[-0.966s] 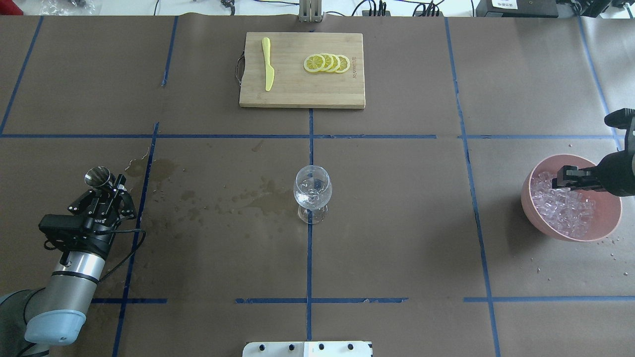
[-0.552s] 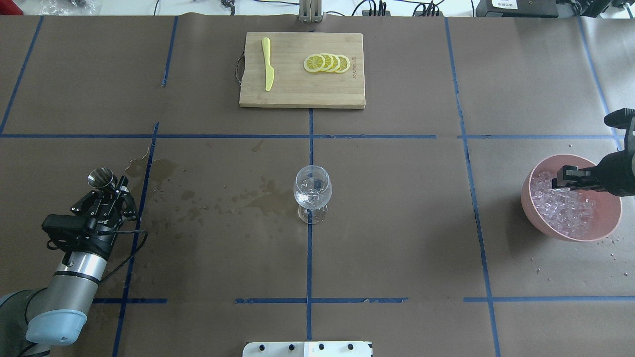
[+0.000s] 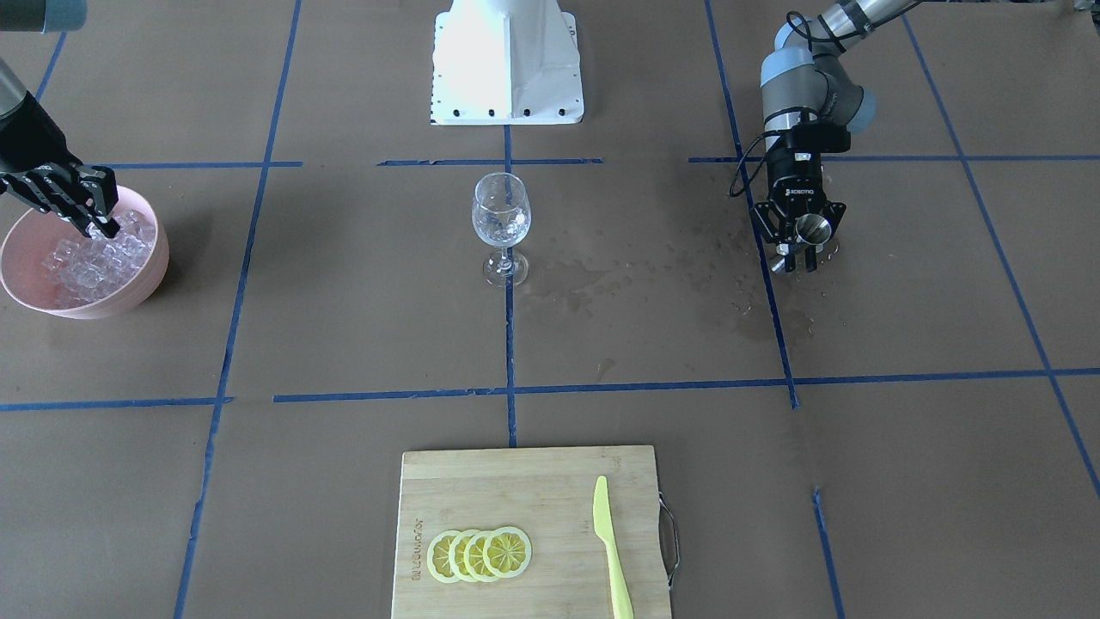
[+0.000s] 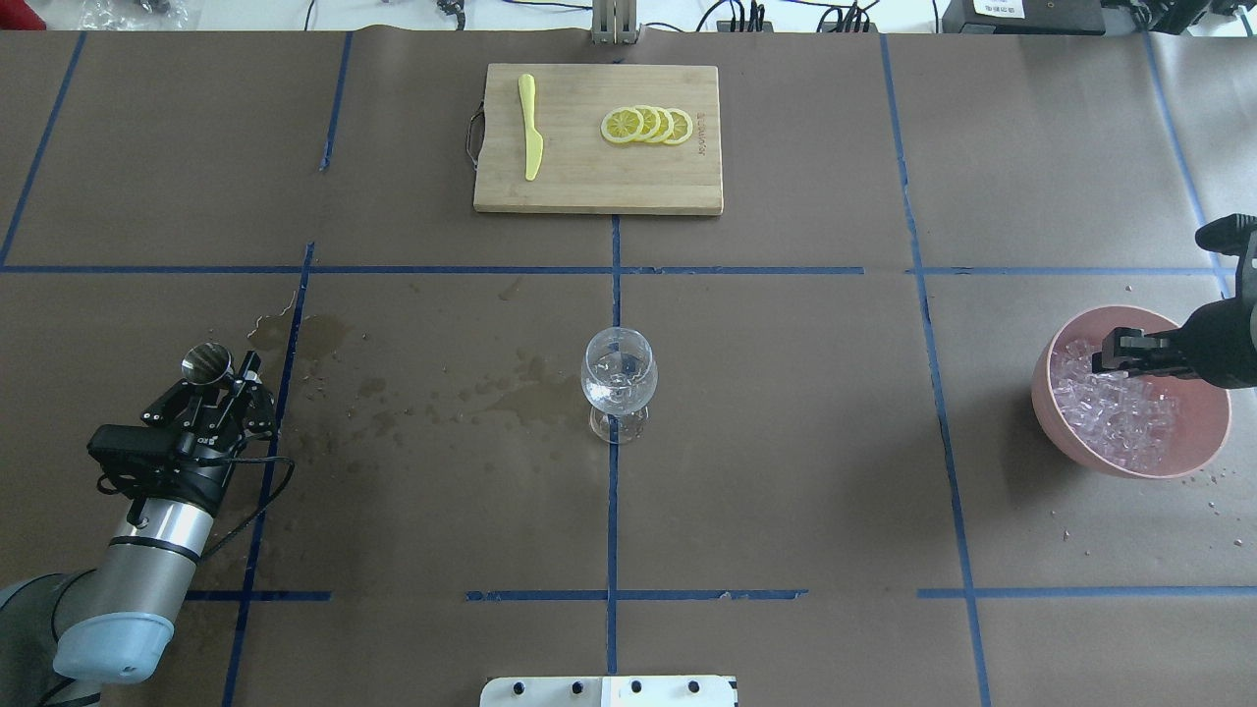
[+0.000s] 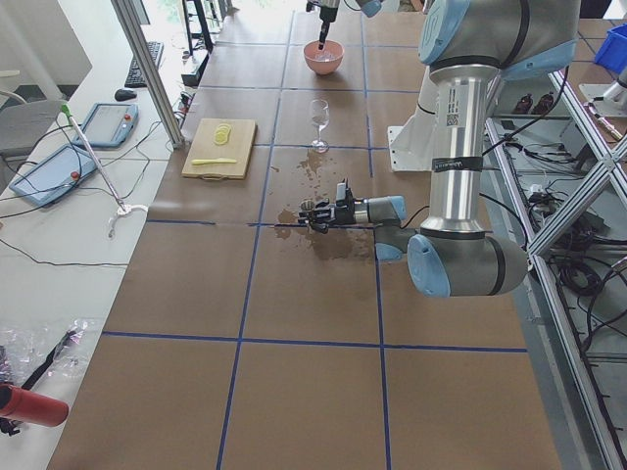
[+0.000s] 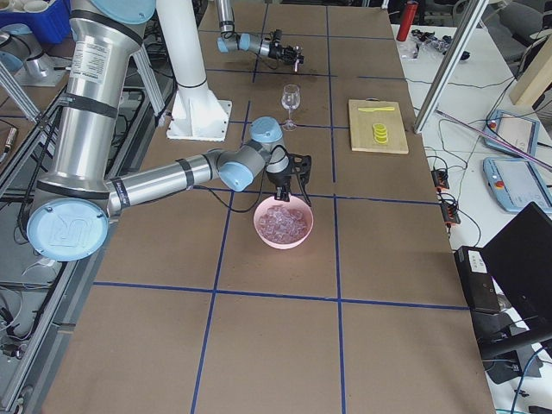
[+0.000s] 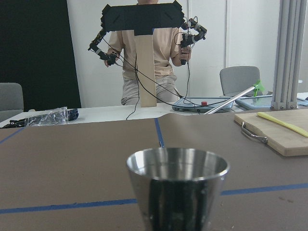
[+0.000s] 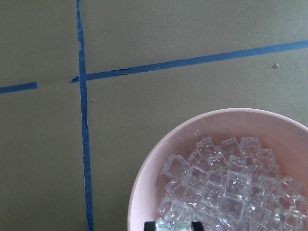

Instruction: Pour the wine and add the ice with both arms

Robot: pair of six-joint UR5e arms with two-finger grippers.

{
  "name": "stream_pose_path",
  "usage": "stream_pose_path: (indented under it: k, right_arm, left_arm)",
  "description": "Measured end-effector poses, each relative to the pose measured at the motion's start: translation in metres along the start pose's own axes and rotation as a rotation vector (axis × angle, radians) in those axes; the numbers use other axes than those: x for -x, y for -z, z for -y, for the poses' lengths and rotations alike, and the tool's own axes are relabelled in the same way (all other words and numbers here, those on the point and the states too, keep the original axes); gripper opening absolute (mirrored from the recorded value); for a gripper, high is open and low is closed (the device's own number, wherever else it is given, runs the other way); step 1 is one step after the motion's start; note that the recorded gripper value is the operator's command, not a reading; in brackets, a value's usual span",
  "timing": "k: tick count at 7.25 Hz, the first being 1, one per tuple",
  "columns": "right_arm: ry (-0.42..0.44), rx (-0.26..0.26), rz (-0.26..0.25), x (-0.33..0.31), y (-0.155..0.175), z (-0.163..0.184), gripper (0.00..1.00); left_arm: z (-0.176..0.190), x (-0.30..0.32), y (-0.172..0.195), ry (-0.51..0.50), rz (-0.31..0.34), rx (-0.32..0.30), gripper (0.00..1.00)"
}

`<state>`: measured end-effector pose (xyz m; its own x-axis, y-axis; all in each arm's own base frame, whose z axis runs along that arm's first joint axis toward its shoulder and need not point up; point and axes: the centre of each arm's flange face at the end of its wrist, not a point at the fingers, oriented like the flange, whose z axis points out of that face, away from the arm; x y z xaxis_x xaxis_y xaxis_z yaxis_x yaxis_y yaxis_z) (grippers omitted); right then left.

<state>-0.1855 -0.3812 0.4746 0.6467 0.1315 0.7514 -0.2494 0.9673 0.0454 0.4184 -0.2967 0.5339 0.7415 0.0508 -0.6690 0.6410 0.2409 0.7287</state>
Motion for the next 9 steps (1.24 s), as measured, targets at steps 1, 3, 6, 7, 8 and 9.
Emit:
stream_pose_path:
  k: [1, 3, 6, 7, 8, 9]
  right_arm:
    - [0.0, 0.0, 0.0, 0.0, 0.0, 0.0, 0.0]
    - [0.001, -0.001, 0.001, 0.001, 0.0, 0.0, 0.0]
    - [0.003, -0.003, 0.005, 0.002, 0.002, 0.0, 0.0]
    - [0.004, -0.004, 0.007, 0.003, 0.003, 0.0, 0.0]
    - [0.004, -0.004, 0.008, 0.004, 0.003, 0.0, 0.0]
    - [0.005, -0.005, 0.009, 0.004, 0.004, 0.0, 0.0]
  left_arm:
    - [0.0, 0.0, 0.0, -0.004, -0.001, 0.004, 0.47]
    - [-0.001, 0.0, 0.0, -0.007, -0.003, 0.007, 0.9]
    - [0.005, -0.005, -0.001, -0.011, -0.032, 0.052, 1.0]
    - [0.012, -0.007, -0.002, -0.025, -0.052, 0.076, 1.0]
    - [0.015, -0.006, -0.003, -0.041, -0.064, 0.095, 1.0]
    - [0.016, -0.003, -0.004, -0.067, -0.072, 0.111, 1.0]
